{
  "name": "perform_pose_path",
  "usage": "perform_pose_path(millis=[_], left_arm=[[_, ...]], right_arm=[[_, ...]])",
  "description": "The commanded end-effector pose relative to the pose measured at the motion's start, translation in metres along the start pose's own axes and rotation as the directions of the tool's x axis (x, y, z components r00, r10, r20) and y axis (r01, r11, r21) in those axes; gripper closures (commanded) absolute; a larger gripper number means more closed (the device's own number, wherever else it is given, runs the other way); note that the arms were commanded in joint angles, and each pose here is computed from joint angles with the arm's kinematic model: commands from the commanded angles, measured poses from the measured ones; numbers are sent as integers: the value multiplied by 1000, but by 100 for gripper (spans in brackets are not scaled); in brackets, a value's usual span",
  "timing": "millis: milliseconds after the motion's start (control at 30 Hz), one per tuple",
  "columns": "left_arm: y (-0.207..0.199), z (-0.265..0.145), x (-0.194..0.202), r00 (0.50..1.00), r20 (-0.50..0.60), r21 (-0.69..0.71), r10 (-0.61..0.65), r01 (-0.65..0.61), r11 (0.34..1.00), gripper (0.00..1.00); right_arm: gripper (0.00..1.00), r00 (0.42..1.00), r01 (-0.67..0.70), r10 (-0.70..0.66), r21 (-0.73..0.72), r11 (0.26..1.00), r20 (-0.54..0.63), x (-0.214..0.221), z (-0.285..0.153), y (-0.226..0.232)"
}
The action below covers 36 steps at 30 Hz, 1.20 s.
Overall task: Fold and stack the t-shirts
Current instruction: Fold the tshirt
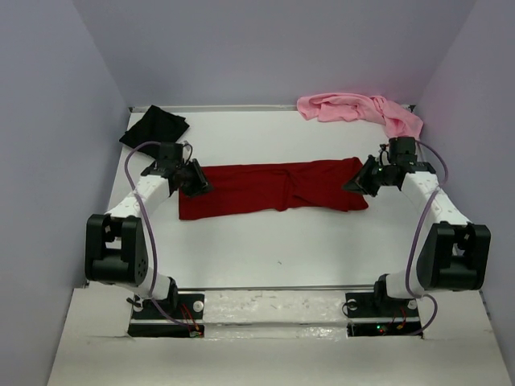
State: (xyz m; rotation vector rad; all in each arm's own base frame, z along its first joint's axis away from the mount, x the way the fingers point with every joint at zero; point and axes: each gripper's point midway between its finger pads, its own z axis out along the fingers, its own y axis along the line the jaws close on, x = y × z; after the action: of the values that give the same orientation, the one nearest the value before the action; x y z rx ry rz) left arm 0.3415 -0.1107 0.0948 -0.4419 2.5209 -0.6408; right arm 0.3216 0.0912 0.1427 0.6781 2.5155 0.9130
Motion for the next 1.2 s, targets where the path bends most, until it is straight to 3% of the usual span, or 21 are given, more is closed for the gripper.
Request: perform_pose_path(millis=[0, 400, 433, 467, 500, 667, 833, 933, 1067, 1167], left_arm=[[-4, -3, -5, 1000, -1, 9, 29, -29, 1000, 68], [15, 2, -1, 997, -44, -84, 67, -70, 994, 63], [18, 1, -3, 997, -39, -102, 71, -75, 992, 59], [20, 1, -4, 996, -41, -112, 77, -82, 990, 47], [19, 1, -6, 996, -37, -115, 85, -88, 989, 46], [36, 2, -11, 995, -37, -210, 97, -102, 972, 44], [51, 15, -3, 993, -86, -258, 80, -100, 961, 46], [55, 19, 0, 993, -99, -266, 72, -96, 959, 44], [61, 22, 2, 991, -113, -288, 75, -105, 952, 45], [68, 25, 2, 989, -128, -320, 78, -115, 940, 45]], right_arm=[[100, 998, 42, -41, -7, 999, 52, -21, 1, 8], [100, 999, -13, 9, 111, 994, 36, -28, 29, -40], [100, 999, -17, 13, 112, 994, 35, -30, 34, -41], [100, 999, -19, 15, 109, 994, 39, -33, 35, -41], [100, 999, -17, 13, 100, 995, 37, -34, 37, -39], [91, 998, 16, -27, 178, 984, 58, -47, 44, -55], [89, 999, 18, -31, 263, 965, 45, -49, 49, -74], [75, 998, 20, -35, 304, 952, 44, -50, 50, -83], [78, 996, 48, -69, 328, 943, 53, -57, 47, -85], [75, 995, 59, -85, 391, 919, 49, -61, 46, -97]])
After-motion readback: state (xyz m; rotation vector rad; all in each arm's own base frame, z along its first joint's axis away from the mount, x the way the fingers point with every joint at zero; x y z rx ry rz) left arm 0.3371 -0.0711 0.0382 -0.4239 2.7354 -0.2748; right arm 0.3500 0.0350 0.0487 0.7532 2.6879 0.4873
